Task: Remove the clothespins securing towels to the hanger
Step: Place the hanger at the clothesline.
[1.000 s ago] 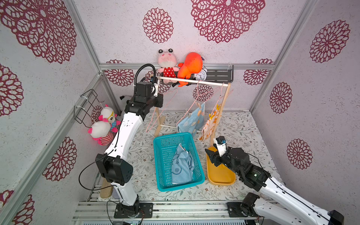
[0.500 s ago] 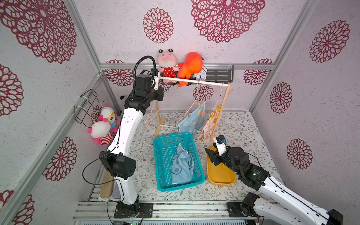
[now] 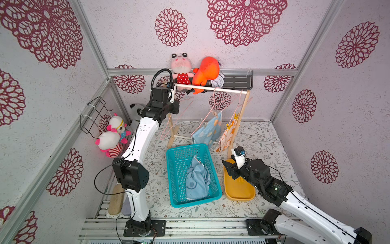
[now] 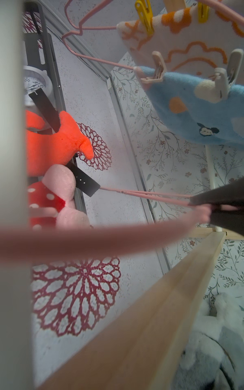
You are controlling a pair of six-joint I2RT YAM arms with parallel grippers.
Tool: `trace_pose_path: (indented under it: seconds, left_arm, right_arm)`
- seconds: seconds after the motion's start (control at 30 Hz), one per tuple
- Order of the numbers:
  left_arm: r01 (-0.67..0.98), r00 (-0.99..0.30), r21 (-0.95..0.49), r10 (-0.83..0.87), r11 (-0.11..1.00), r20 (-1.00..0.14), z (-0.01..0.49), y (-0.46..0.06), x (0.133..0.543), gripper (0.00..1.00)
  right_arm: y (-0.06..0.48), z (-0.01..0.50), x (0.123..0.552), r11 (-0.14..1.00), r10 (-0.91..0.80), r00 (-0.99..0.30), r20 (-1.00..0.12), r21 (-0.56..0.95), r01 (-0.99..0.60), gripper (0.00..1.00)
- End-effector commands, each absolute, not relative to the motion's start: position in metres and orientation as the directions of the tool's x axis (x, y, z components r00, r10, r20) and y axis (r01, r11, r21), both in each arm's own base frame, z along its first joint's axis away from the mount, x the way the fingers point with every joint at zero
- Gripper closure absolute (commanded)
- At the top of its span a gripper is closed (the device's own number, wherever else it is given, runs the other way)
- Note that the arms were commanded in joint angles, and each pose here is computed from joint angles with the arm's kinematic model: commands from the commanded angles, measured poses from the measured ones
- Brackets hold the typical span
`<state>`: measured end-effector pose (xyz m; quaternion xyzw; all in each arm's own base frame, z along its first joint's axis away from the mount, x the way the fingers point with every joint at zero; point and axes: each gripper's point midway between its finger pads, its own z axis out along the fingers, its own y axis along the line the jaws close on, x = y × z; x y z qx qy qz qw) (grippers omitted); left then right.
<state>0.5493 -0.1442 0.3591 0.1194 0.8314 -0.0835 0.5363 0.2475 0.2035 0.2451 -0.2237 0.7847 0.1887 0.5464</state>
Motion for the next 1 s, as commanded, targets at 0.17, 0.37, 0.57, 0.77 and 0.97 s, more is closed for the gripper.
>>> trace_pose_path:
  seconds: [0.17, 0.37, 0.57, 0.77, 0.97]
  left_arm:
    - [0.259, -0.351, -0.002, 0.092, 0.966, -0.932, 0.383, -0.134, 0.536, 0.82]
    - [0.26, -0.34, 0.001, 0.093, 0.966, -0.936, 0.387, -0.133, 0.532, 0.55]
    - [0.258, -0.317, 0.007, 0.091, 0.966, -0.944, 0.397, -0.13, 0.522, 0.47]
    - [0.326, -0.248, 0.0, 0.086, 0.945, -0.965, 0.43, -0.149, 0.494, 0.5]
    - [0.405, -0.187, 0.03, 0.115, 0.914, -0.976, 0.454, -0.171, 0.459, 0.5]
  right_arm:
    - [0.201, 0.255, 0.246, 0.83, -0.09, -0.288, -0.953, 0.088, -0.551, 0.41]
    - [0.195, 0.258, 0.245, 0.84, -0.088, -0.283, -0.955, 0.082, -0.536, 0.41]
    - [0.192, 0.26, 0.245, 0.847, -0.088, -0.276, -0.957, 0.074, -0.526, 0.41]
    - [0.186, 0.264, 0.249, 0.86, -0.094, -0.268, -0.959, 0.057, -0.507, 0.41]
    - [0.177, 0.267, 0.254, 0.871, -0.085, -0.264, -0.961, 0.057, -0.487, 0.41]
